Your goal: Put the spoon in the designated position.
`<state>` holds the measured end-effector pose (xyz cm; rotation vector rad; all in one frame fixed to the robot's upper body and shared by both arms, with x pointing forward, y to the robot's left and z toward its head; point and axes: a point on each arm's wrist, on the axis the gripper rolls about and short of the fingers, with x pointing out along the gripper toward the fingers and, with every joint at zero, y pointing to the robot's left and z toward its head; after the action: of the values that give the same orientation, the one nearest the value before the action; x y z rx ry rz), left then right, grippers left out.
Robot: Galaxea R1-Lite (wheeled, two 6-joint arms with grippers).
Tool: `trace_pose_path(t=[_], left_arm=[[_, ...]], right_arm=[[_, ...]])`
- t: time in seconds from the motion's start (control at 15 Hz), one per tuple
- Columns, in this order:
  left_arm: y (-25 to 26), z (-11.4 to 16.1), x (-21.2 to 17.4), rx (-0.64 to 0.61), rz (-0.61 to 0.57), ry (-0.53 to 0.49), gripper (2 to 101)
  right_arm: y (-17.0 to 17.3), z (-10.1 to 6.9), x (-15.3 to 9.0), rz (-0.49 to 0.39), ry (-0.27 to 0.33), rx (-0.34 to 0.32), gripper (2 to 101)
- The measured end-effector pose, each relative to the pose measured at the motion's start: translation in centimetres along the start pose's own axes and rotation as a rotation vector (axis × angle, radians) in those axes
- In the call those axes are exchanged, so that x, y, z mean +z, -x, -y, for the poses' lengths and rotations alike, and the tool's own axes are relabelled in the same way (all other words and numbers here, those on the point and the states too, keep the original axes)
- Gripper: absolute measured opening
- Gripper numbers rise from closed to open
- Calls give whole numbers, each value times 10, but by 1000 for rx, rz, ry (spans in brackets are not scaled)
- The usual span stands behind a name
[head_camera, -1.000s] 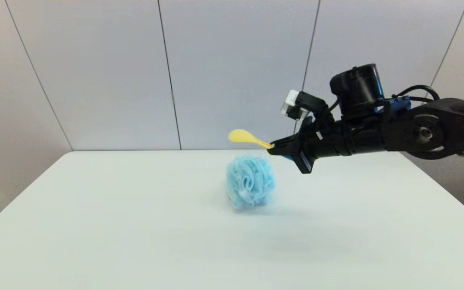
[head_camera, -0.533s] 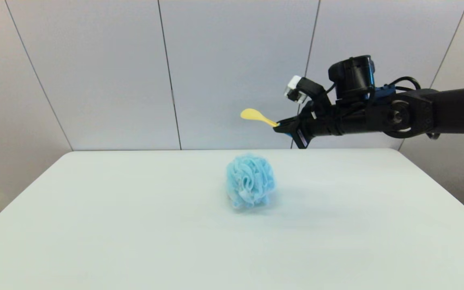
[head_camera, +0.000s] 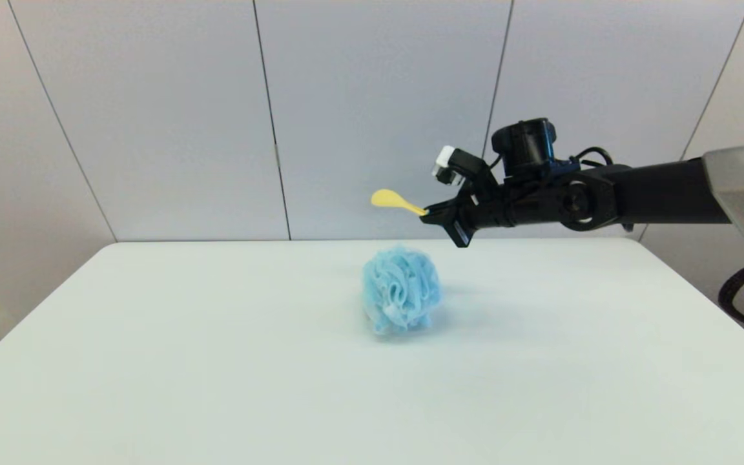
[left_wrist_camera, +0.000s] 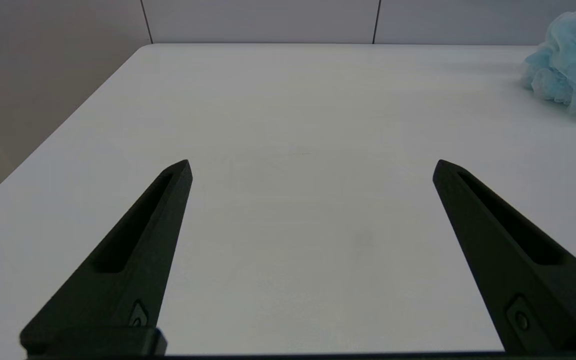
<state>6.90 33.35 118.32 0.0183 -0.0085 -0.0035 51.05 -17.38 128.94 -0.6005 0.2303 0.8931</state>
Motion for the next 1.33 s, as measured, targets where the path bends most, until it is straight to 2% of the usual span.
trace_pose_path(t=[0.2,0.47,0.73,1.07,1.33], left_arm=[[0,0,0,-1,0,0,978],[0,0,0,-1,0,0,978],[0,0,0,0,0,0,978],[0,0,0,0,0,0,978],[0,0,0,0,0,0,978]], right_arm=[[-11,2,-5,21,49,33,84],[-22,9,-19,21,136,28,84],[-36,11,-31,33,145,23,84],[-58,16,-29,81,191,11,84],[-66,21,-44,63,224,7,84]])
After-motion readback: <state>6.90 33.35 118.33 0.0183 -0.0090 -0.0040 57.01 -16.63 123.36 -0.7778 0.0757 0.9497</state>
